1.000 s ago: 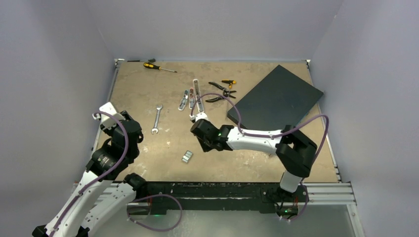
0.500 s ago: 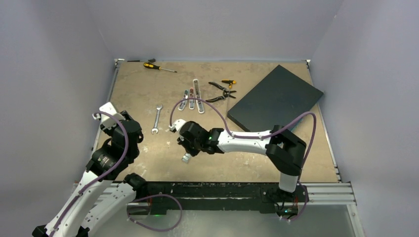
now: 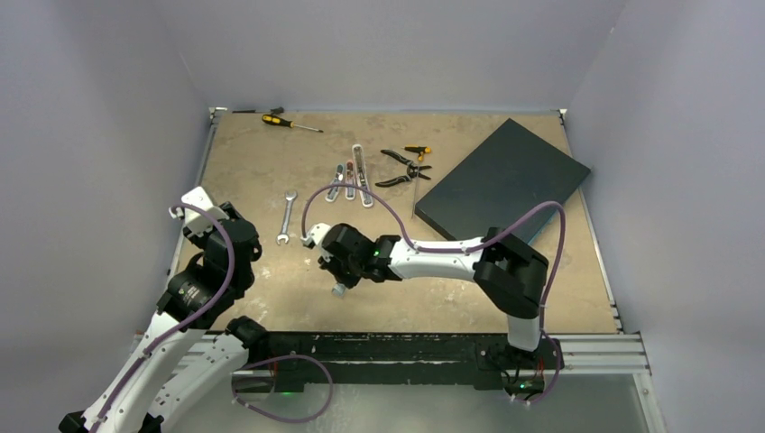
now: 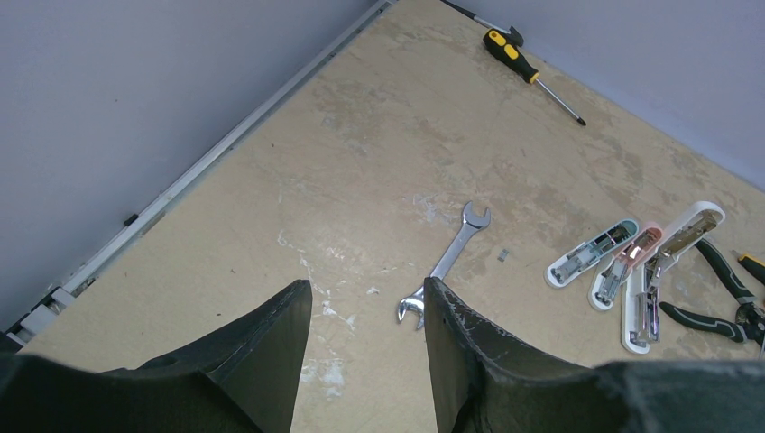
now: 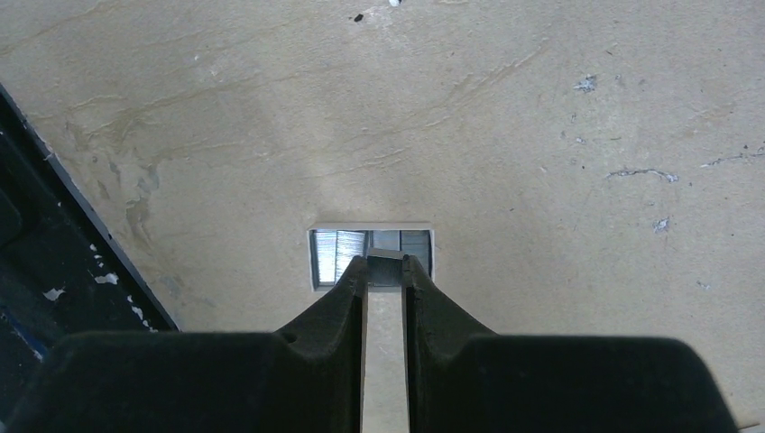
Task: Unload the staples from the stapler
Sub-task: Place the staple in the staple box.
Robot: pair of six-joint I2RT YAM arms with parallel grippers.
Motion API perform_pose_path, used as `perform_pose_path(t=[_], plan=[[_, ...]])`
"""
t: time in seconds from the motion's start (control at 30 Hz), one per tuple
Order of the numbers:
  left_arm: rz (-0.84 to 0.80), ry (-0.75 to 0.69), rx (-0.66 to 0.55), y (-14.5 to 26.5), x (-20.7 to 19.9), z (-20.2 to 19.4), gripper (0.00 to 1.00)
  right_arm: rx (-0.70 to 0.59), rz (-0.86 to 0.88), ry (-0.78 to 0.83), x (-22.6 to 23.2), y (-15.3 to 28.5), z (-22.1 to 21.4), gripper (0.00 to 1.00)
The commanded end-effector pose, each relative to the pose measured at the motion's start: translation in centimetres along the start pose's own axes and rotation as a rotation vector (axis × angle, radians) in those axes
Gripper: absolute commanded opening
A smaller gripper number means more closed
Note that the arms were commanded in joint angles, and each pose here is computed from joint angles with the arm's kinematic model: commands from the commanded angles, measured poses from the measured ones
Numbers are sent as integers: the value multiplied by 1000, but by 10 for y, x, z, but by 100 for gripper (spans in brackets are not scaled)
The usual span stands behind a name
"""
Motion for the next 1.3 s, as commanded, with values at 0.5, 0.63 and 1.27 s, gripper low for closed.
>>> perform_pose_path(t=[0.5, 0.63, 1.27], plan=[[-3, 12, -18, -1, -3, 7, 47, 21, -38, 63, 1, -5, 1, 16], [-5, 14, -19, -1, -3, 7, 47, 22, -38, 64, 1, -3, 0, 16], [-6, 14, -19, -1, -3, 7, 48, -3, -21, 58, 4, 7, 6, 27]])
Point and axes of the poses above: each gripper's point midway between its finger pads, its own y axis back along the fingers, its own x axis along the line the jaws close on, z = x × y, the point moved 7 cm from there along y, back along the fingers, and after that the axes turned 12 degrees about -y, right-handed, at the moved point
